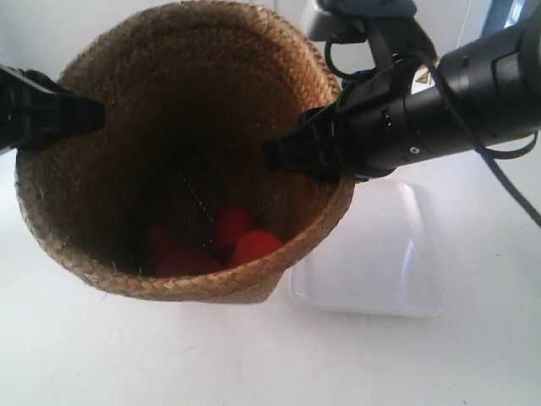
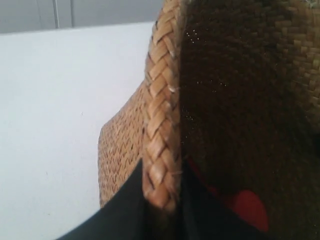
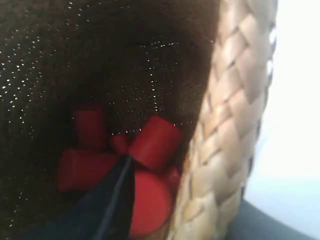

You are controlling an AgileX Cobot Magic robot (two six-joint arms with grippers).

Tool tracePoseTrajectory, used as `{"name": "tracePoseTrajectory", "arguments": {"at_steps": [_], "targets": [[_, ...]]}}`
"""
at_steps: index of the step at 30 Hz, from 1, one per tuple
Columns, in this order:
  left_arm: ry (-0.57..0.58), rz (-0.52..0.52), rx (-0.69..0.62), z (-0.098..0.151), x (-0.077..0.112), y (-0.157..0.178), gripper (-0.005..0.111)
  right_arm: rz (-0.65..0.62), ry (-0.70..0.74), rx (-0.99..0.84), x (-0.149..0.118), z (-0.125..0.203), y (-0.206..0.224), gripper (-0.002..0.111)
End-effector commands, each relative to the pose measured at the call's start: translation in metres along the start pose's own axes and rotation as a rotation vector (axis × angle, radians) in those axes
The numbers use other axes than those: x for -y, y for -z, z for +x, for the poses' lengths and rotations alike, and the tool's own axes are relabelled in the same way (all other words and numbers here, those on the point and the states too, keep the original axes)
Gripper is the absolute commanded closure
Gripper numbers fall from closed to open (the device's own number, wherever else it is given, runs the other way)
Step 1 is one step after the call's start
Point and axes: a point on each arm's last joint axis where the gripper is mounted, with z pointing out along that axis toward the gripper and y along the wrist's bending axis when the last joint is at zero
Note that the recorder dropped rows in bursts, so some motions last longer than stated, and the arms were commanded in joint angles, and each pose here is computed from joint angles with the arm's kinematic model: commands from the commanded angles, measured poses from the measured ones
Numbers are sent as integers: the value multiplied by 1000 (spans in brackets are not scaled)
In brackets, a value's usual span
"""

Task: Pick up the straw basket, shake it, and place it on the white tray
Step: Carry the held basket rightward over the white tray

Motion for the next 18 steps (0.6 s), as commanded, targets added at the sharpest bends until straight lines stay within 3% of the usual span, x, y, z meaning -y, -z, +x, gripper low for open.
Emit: {"name": "tracePoseTrajectory", "arguments": {"at_steps": [1, 7, 14, 18], "targets": [[-40, 8, 65, -9, 4, 6, 107, 0, 29, 13, -1, -2, -2, 108], [-121, -23, 41, -7, 1, 3, 107, 17, 16, -21, 4, 11, -19, 108], [-101, -27, -21, -1, -2, -8, 107, 17, 0, -15, 5, 12, -22, 108], [-134, -44, 58, -13, -2, -9, 107, 22, 41, 25, 3, -1, -11, 108]]}}
